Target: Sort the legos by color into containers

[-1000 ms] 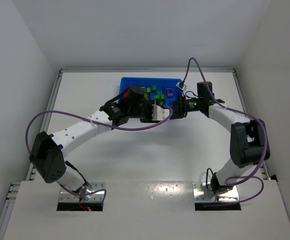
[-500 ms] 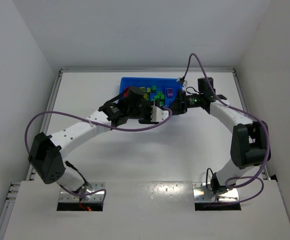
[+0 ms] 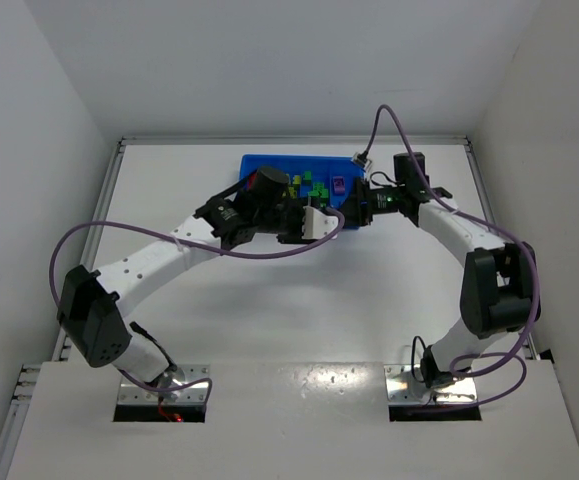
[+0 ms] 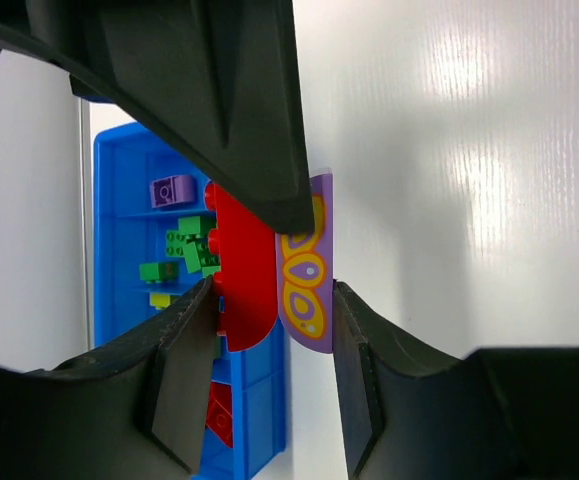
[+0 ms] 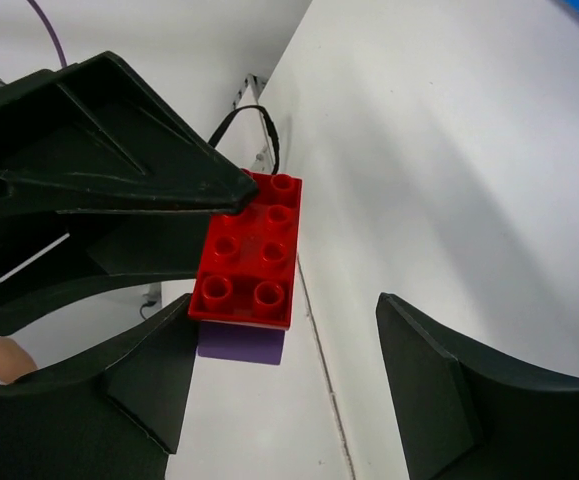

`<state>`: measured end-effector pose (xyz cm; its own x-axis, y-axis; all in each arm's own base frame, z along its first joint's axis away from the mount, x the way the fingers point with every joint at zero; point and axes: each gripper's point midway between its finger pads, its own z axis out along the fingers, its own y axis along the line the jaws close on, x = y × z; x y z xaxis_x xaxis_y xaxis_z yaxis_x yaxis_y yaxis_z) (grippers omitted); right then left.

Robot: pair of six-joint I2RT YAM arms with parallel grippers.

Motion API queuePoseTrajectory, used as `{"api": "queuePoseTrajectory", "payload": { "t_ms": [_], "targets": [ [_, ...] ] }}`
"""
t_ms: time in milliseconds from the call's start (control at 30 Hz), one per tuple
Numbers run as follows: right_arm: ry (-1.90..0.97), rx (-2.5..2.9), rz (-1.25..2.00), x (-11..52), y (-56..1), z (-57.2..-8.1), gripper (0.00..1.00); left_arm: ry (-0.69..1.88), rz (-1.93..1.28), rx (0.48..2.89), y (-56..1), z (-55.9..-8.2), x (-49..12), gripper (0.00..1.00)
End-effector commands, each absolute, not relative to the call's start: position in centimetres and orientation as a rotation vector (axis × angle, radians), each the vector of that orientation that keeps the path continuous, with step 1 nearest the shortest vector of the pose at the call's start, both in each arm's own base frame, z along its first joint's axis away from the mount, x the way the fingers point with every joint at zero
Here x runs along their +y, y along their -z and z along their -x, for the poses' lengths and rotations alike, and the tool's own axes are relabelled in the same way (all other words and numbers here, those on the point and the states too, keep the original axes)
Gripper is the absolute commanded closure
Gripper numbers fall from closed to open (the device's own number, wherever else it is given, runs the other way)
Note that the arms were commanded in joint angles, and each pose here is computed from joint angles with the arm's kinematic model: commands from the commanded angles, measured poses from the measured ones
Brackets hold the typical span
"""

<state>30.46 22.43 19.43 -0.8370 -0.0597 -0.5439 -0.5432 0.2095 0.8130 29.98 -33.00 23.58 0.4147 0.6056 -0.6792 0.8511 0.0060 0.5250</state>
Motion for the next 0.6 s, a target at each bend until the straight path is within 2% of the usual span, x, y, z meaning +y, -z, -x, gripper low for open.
{"api": "queuePoseTrajectory", "payload": {
  "t_ms": [0,233,300,400,433,567],
  "targets": [
    [-1.641,2.046,0.619,22.9,-20.7,-29.9,0.29,0.341,-1.682,1.217,-25.5,-29.9,-34.3,0.74],
    [-1.623,2.023,0.621,23.1,-21.4,-31.1,0.29,0.362,-1.697,1.197,-25.5,-29.1,-34.9,0.74],
    [-1.622,2.022,0.622,23.1,-21.4,-31.4,0.32,0.362,-1.697,1.197,-25.5,-29.1,-34.9,0.74],
    [-1.629,2.006,0.631,23.2,-21.7,-31.4,0.42,0.364,-1.702,1.204,-25.1,-29.0,-34.8,0.74],
    [-1.629,2.005,0.631,23.2,-21.7,-31.4,0.49,0.364,-1.702,1.204,-25.1,-29.0,-34.8,0.74],
    [-1.661,1.995,0.635,23.3,-21.7,-31.3,0.67,0.364,-1.702,1.204,-25.1,-29.0,-34.8,0.74]
  ]
}}
